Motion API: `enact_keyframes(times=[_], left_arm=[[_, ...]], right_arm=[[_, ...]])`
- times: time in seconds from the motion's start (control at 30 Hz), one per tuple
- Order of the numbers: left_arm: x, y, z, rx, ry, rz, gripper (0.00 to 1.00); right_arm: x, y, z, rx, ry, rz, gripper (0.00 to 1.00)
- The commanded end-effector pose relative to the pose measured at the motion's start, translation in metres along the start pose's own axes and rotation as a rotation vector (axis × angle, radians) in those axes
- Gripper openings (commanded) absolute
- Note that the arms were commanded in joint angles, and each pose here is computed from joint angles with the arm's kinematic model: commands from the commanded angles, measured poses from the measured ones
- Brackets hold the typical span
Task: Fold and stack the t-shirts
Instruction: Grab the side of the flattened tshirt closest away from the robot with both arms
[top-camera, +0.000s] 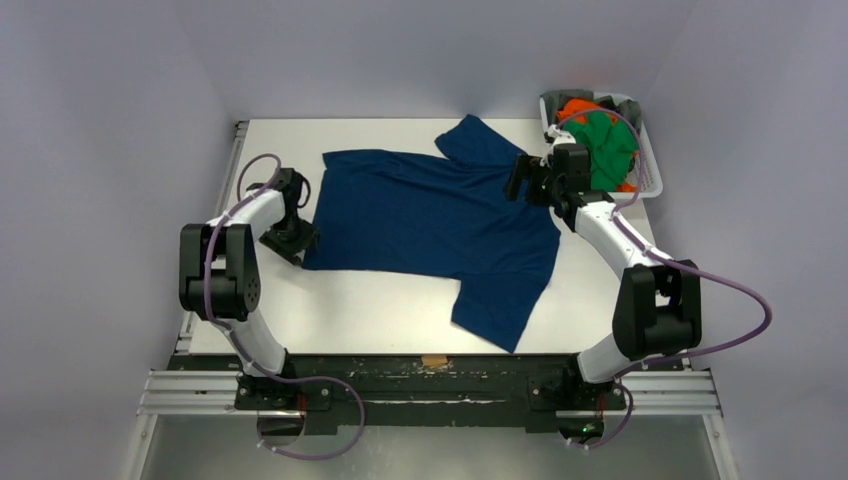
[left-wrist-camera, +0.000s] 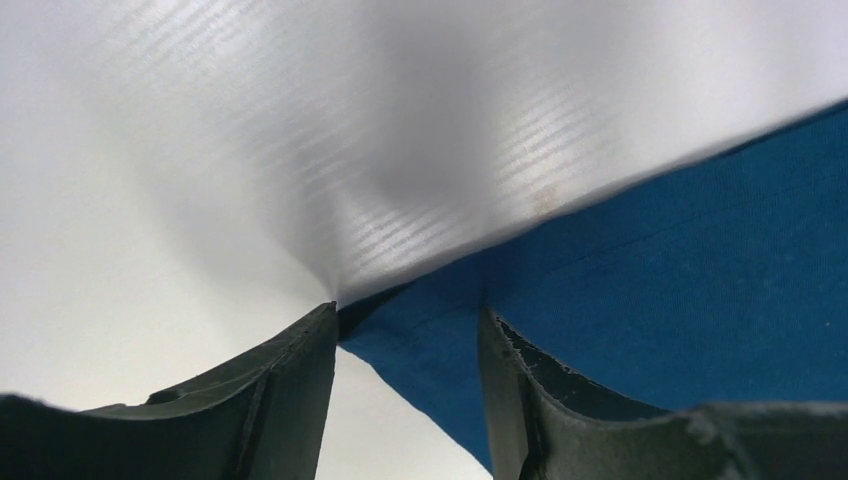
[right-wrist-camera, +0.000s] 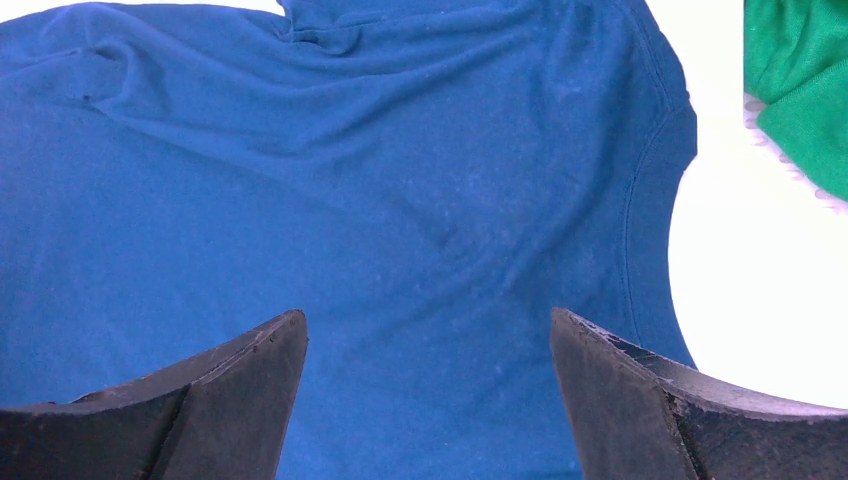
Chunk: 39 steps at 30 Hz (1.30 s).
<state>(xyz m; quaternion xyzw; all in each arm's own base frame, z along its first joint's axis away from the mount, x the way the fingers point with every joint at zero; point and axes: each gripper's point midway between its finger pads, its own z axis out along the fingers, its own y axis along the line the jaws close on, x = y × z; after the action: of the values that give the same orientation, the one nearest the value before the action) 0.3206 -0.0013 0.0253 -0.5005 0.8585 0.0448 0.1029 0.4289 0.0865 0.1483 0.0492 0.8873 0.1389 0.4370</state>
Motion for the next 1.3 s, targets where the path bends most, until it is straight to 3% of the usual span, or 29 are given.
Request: enact_keyframes(times=[0.0, 0.2, 0.43, 0.77, 0.93, 1.07, 1.27], left_arm=[[0.004, -0.016, -0.009, 0.02, -0.031, 0.013, 0.52], [0.027, 0.001, -0.016, -0.001, -0.026, -0.02, 0.51], [0.03, -0.003, -0.018, -0.011, -0.047, -0.032, 0.51], [0.035, -0.006, -0.022, -0.049, -0.077, -0.08, 0.51], [0.038, -0.008, -0.022, -0.036, -0.074, -0.073, 0.51], [0.041, -0.011, -0.022, -0.022, -0.057, -0.061, 0.51], [0.05, -0.02, -0.024, 0.031, -0.013, -0.037, 0.51]], right_arm=[[-0.006, 0.002, -0.013, -0.007, -0.019, -0.021, 0.89], [0.028, -0.006, -0.01, 0.018, 0.069, 0.028, 0.88], [0.064, 0.008, -0.004, -0.08, 0.168, 0.076, 0.86], [0.065, 0.006, -0.004, -0.067, 0.176, 0.068, 0.85], [0.088, 0.025, 0.005, -0.142, 0.258, 0.025, 0.85], [0.114, 0.017, 0.019, -0.097, 0.359, 0.064, 0.81], [0.131, -0.02, 0.022, 0.105, 0.41, 0.085, 0.82]])
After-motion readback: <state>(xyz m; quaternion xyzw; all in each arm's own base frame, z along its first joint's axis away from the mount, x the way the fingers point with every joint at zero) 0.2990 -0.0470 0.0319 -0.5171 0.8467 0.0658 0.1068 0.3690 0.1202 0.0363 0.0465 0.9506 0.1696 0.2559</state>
